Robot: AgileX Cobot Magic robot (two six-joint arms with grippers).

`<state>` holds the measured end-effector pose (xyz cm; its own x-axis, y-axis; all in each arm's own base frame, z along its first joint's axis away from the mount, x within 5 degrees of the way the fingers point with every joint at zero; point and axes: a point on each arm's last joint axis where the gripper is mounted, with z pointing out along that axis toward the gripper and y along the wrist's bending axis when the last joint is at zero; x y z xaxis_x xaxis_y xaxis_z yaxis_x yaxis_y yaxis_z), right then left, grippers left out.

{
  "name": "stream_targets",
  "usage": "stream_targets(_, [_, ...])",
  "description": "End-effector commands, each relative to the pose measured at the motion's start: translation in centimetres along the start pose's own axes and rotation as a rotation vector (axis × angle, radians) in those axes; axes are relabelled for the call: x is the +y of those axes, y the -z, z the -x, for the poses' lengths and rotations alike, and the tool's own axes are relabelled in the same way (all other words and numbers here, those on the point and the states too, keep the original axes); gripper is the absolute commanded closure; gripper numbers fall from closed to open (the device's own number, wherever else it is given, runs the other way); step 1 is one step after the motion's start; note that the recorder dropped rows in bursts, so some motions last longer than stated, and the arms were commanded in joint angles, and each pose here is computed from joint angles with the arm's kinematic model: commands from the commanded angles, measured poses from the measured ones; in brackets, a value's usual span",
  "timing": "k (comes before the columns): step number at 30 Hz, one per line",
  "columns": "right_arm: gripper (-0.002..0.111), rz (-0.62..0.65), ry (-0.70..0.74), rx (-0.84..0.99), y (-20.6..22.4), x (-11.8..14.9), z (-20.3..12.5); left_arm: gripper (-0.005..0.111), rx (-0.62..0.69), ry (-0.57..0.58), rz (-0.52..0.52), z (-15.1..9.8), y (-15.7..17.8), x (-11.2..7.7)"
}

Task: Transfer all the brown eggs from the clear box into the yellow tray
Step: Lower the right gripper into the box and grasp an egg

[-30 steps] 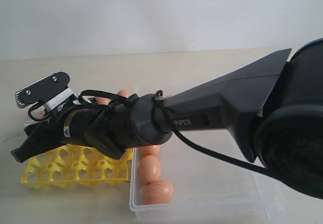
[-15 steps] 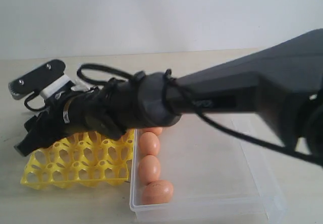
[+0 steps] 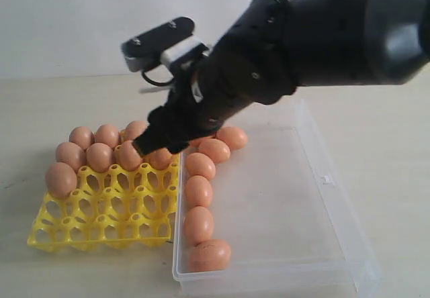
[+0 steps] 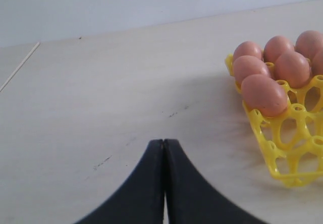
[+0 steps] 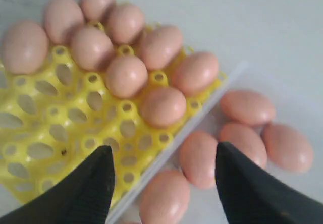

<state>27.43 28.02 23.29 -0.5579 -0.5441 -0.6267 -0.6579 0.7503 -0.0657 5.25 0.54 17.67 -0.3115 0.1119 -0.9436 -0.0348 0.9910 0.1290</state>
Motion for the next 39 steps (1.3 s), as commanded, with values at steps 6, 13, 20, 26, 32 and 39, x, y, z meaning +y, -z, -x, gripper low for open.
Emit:
stream_targets(6, [0.052,-0.031,-0.301,0.196,0.5,-2.0,-5.9,0.107,-0.019,0.005,-0.005,0.2,0.1,0.0])
stream_targets(13, [0.052,0.042,-0.316,0.245,-0.7,-1.1,-7.4,0.107,-0.019,0.005,-0.005,0.2,0.1,0.0])
stream_targets(20, [0.052,0.074,-0.361,0.224,-1.4,-0.7,-7.4,0.107,-0.019,0.005,-0.005,0.2,0.1,0.0])
stream_targets(26, [0.052,0.110,-0.379,0.261,-2.3,0.1,-7.9,0.107,-0.019,0.005,-0.005,0.2,0.1,0.0])
stream_targets(32, [0.052,0.103,-0.379,0.274,-3.7,0.2,-8.5,0.107,-0.019,0.005,-0.005,0.2,0.1,0.0])
stream_targets(39, [0.052,0.106,-0.389,0.256,-5.4,0.8,-8.9,0.107,-0.019,0.005,-0.005,0.2,0.1,0.0])
